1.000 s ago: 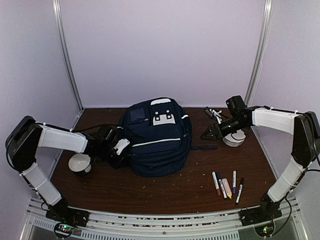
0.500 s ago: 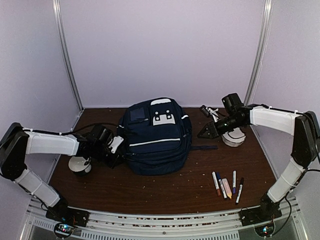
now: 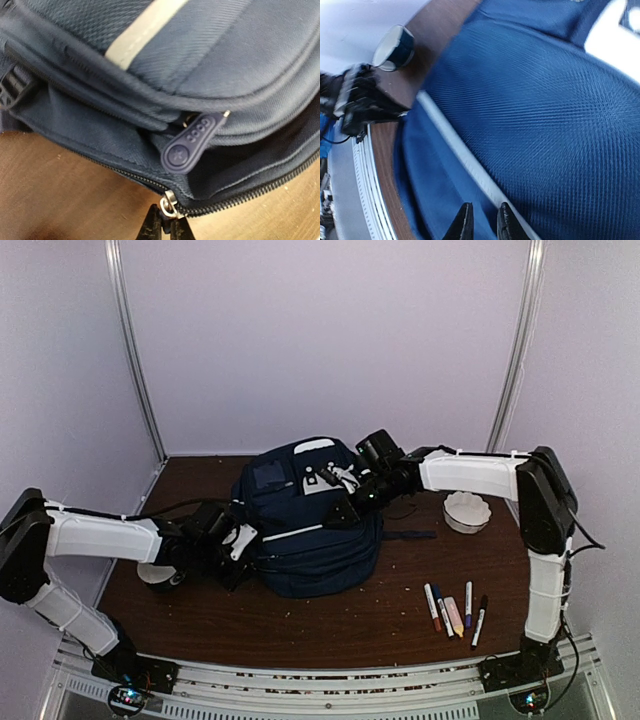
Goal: Pack the student bag
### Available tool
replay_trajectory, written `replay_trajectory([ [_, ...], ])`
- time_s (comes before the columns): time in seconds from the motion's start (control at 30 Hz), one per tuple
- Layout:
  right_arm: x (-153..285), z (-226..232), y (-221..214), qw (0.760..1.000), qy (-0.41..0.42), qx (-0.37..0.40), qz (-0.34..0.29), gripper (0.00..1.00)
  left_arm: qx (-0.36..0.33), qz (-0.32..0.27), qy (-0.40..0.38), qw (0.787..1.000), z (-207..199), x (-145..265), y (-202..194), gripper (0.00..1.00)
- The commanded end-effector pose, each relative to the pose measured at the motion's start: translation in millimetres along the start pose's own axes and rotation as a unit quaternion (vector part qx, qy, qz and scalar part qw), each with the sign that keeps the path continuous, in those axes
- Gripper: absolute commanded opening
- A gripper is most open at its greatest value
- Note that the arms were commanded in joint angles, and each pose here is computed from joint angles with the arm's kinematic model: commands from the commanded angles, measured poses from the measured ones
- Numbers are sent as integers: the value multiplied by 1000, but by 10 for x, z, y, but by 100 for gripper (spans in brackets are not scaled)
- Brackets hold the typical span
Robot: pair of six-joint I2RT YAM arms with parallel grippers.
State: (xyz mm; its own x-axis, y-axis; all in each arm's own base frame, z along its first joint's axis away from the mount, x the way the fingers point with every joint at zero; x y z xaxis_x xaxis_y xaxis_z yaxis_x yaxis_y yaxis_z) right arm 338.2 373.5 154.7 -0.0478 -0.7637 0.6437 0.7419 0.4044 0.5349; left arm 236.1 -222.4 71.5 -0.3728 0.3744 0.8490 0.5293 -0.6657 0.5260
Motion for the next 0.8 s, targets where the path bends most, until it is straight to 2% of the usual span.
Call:
replay_trajectory([
  [0.0, -308, -140, -34, 996, 12, -77, 33, 17, -22, -2, 2, 1000, -125, 95, -18, 0],
  [0.23, -632, -287, -192, 991, -5, -119, 66, 16, -54, 1, -2, 999, -299, 170, 45, 0],
  [0.5, -805, -428, -313, 985, -10, -146, 86, 14, -144, -33, -50, 988, -774, 191, 304, 0],
  [0.77, -878, -486, -382, 983, -11, -157, 96, 12, -201, -30, -81, 976, -1128, 92, 548, 0],
])
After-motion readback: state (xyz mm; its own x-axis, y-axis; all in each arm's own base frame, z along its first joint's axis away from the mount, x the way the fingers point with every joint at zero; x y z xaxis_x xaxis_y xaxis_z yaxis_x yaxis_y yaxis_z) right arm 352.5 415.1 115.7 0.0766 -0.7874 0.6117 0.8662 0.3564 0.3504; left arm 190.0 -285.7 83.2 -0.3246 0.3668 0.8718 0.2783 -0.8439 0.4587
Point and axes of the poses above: each gripper's point midway between its finger pads, its own x axis back along the fingers, its own z axis along the line the jaws close on, y = z × x, the point moved 3 cm from there along x, back along the fingers, and after that the axes turned 10 degrees about -x, right-handed, at the moved point
